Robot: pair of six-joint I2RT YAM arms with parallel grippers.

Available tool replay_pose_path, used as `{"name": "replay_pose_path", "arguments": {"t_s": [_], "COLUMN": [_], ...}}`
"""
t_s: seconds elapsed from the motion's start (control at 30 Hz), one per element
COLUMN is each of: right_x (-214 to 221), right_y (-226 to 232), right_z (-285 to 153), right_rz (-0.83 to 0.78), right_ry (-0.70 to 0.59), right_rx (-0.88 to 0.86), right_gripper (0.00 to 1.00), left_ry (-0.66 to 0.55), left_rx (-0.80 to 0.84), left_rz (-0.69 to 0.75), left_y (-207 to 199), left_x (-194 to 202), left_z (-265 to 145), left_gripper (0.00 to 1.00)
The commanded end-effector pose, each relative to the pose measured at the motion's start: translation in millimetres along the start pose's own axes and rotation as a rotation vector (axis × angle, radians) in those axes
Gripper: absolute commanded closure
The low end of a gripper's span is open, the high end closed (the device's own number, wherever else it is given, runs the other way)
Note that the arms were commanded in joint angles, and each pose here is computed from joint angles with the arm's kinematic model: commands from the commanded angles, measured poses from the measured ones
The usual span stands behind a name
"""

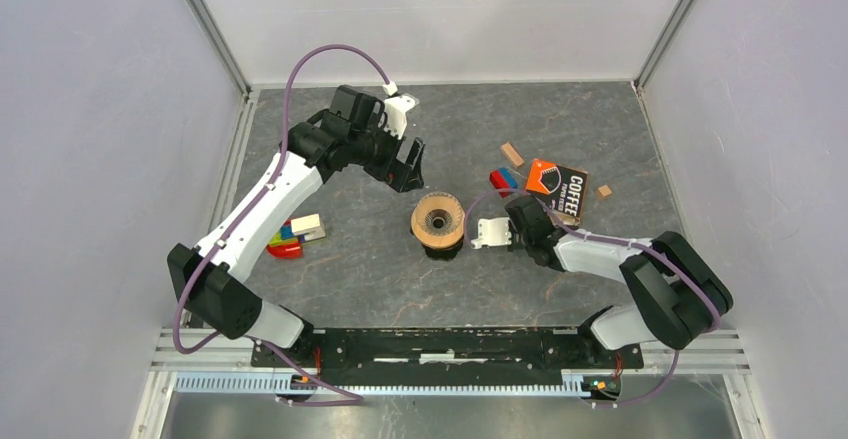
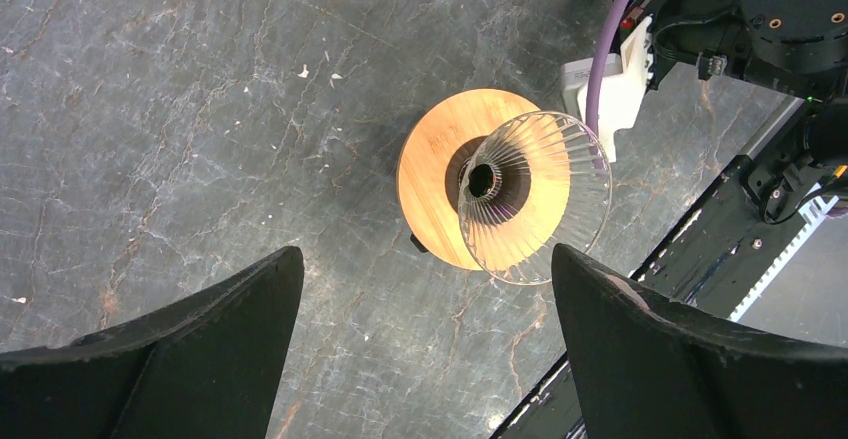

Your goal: Place the coffee filter in the dripper

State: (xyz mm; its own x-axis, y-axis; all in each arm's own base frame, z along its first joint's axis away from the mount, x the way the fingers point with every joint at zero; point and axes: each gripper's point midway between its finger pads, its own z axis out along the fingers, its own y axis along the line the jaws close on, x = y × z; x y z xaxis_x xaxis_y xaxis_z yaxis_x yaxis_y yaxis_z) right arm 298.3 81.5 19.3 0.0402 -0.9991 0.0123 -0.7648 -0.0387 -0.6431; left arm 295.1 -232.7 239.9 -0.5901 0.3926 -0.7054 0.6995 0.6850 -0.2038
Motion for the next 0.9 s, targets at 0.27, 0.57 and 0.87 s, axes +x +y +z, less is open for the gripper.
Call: {"name": "replay_pose_path", "arguments": {"t_s": [0.27,0.57,0.87], "right_x": [-22,-14,1], "right_y": [-38,-28,-7], "right_z": [-23,-25,-24], "right_rz": [0.128,0.426,0.607], "right_ry": [-0.152,-0.300,-0.391], "right_rx": [0.074,-0.109,-0.077], "right_gripper": [1.00,0.96,0.54], "left_ry": [-0.035,-0.040,-0.037], "left_rx": [0.000,0.003,0.018], "left_rz": [0.040,0.041,0.029], "left_y": [2,1,0], "left_x": [-7,-7,-6], "left_z": [-2,-4,1], "left_gripper": [0.00,0.00,0.00]}}
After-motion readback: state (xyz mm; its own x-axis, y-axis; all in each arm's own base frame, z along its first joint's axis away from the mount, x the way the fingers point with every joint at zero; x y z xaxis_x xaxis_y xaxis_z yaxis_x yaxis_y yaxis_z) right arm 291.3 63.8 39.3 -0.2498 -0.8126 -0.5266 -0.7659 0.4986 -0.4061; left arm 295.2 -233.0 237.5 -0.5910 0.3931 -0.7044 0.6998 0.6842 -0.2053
